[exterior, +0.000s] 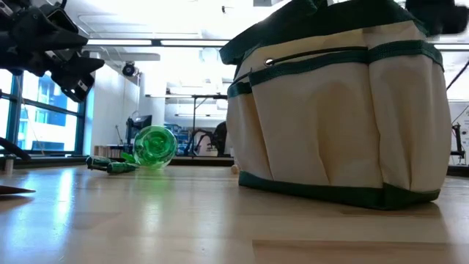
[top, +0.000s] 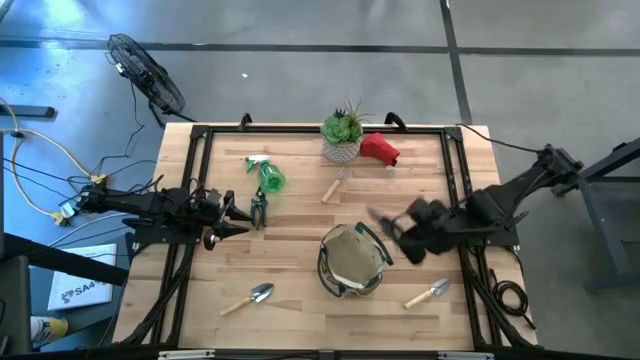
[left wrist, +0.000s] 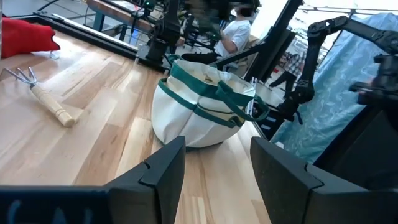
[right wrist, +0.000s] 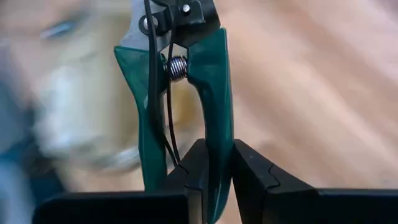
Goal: Pick & Place Garden tools in Gardening bag
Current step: Put the right green shear scissors into the gardening bag
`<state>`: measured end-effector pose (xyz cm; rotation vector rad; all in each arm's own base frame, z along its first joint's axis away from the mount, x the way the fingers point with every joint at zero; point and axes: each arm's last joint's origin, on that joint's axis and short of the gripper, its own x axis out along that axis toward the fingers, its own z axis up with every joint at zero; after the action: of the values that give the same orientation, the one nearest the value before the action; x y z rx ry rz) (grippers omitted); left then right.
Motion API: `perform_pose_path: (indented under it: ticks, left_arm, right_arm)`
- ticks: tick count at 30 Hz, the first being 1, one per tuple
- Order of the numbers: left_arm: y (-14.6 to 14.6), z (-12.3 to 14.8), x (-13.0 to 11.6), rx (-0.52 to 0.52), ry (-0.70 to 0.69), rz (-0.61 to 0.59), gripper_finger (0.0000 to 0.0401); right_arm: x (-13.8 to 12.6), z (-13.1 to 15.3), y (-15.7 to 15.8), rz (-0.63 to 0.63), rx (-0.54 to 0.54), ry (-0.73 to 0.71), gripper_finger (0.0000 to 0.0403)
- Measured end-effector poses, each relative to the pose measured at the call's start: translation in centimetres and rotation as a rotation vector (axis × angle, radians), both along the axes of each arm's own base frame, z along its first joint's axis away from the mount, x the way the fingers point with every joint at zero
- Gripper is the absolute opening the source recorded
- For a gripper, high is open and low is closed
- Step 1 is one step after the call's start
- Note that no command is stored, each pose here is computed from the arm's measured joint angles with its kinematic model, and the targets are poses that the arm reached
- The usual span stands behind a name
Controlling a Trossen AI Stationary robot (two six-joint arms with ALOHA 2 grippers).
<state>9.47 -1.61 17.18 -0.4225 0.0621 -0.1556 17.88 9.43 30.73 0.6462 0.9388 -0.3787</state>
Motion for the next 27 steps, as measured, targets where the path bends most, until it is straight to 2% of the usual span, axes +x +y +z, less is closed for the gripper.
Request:
perform_pose_path:
  ticks: [3, 7, 13, 15, 21, 24, 27]
  left_arm:
    - [0.0, 0.0, 0.0, -0.003, 0.000, 0.000, 0.0180]
    - [0.0, 0.0, 0.0, -0.003, 0.001, 0.000, 0.0180]
    - [0.0, 0.0, 0.0, -0.002, 0.001, 0.001, 0.0180]
    - [0.0, 0.0, 0.0, -0.003, 0.001, 0.002, 0.0180]
    - [0.1, 0.0, 0.0, -0.002, 0.000, 0.023, 0.0180]
    - [0.1, 0.0, 0.0, -0.002, -0.002, 0.050, 0.0180]
    - [0.1, 0.0, 0.0, 0.008, -0.003, 0.051, 0.0180]
  right_arm:
    - [0.5, 1.5, 2.2, 0.139, 0.052, -0.054, 0.0035]
    - [0.9, 3.2, 4.6, 0.211, 0.099, -0.077, 0.0035]
    - [2.2, 5.3, 8.3, 0.315, 0.208, -0.210, 0.0035]
    - [2.3, 5.1, 9.3, 0.318, 0.259, -0.149, 0.0035]
    - [2.2, 2.8, 11.6, 0.211, 0.432, 0.138, 0.0035]
    - [2.0, 2.3, 12.8, 0.156, 0.551, 0.242, 0.0035]
    - [1.5, 2.1, 13.2, 0.087, 0.617, 0.329, 0.0035]
